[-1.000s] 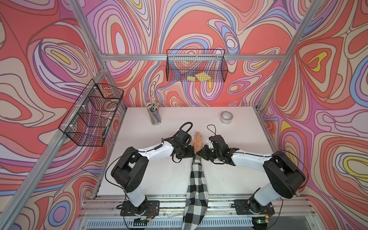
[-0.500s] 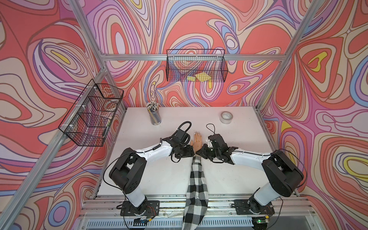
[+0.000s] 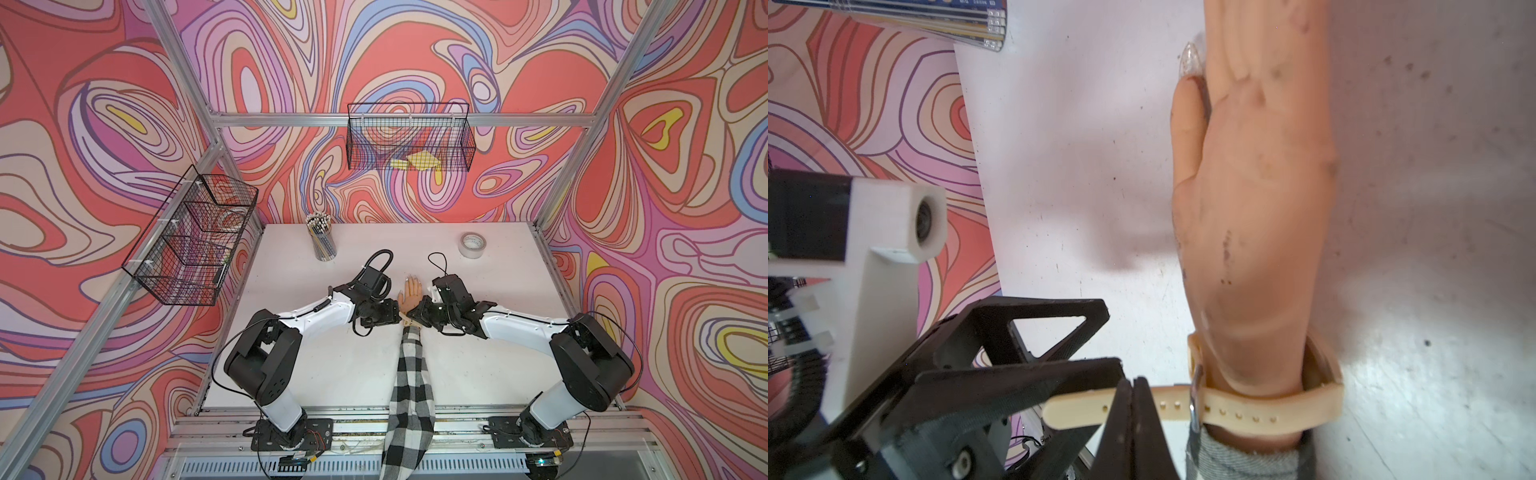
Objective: Take off the watch
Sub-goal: Untie the watch from the hand, then take off the watch from the hand.
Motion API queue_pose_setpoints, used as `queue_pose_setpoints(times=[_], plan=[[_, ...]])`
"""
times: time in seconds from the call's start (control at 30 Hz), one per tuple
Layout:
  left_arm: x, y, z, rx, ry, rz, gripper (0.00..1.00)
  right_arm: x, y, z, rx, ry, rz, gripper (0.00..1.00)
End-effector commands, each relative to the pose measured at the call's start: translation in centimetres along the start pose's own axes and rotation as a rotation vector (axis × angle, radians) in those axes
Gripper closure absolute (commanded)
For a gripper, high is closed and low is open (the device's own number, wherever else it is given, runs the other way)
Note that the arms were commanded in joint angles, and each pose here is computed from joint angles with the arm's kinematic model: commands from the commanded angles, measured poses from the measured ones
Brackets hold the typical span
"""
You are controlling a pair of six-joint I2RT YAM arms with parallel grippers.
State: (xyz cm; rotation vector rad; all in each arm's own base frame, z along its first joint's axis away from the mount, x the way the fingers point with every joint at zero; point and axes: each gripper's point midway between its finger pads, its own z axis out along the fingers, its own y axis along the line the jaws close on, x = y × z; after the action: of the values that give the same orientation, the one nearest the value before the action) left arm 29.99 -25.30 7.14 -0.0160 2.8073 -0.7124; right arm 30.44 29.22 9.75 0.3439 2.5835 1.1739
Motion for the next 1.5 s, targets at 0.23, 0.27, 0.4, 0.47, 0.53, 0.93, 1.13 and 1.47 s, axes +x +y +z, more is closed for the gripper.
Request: queue_pose_setpoints(times=[0.23, 0.27, 0.4, 0.47, 0.53, 0.93, 1.13, 1.47], plan=[[0.5, 0.4, -0.5, -0.002, 0.013, 0.001, 0.3, -0.3, -1.5, -1.8, 0.104, -0.049, -0.033, 0.71], [0.5, 0.3, -0.5, 0.001, 0.014, 0.002, 0.3, -0.2, -1.6, -1.7, 0.106, -0.046, -0.031, 0.71], [0.5, 0.3, -0.5, 0.004, 0.016, 0.0, 0.31, -0.3, -1.6, -1.2, 0.101, -0.036, -0.029, 0.72], [0.5, 0.2, -0.4, 0.008, 0.016, -0.001, 0.31, -0.4, -1.3, -1.0, 0.096, -0.033, -0.034, 0.72], [0.5, 0.2, -0.4, 0.01, 0.018, -0.002, 0.31, -0.5, -1.3, -0.8, 0.097, -0.032, -0.036, 0.74], [0.6, 0.1, -0.3, 0.018, 0.019, -0.006, 0.31, 0.0, -1.7, 1.0, 0.116, 0.005, -0.038, 0.79], [0.7, 0.1, -0.3, 0.02, 0.021, -0.007, 0.31, 0.4, -2.1, 1.3, 0.127, 0.017, -0.037, 0.86], [0.8, 0.2, -0.2, 0.023, 0.021, -0.008, 0.31, 0.8, -1.2, 0.9, 0.106, 0.024, -0.043, 0.86]])
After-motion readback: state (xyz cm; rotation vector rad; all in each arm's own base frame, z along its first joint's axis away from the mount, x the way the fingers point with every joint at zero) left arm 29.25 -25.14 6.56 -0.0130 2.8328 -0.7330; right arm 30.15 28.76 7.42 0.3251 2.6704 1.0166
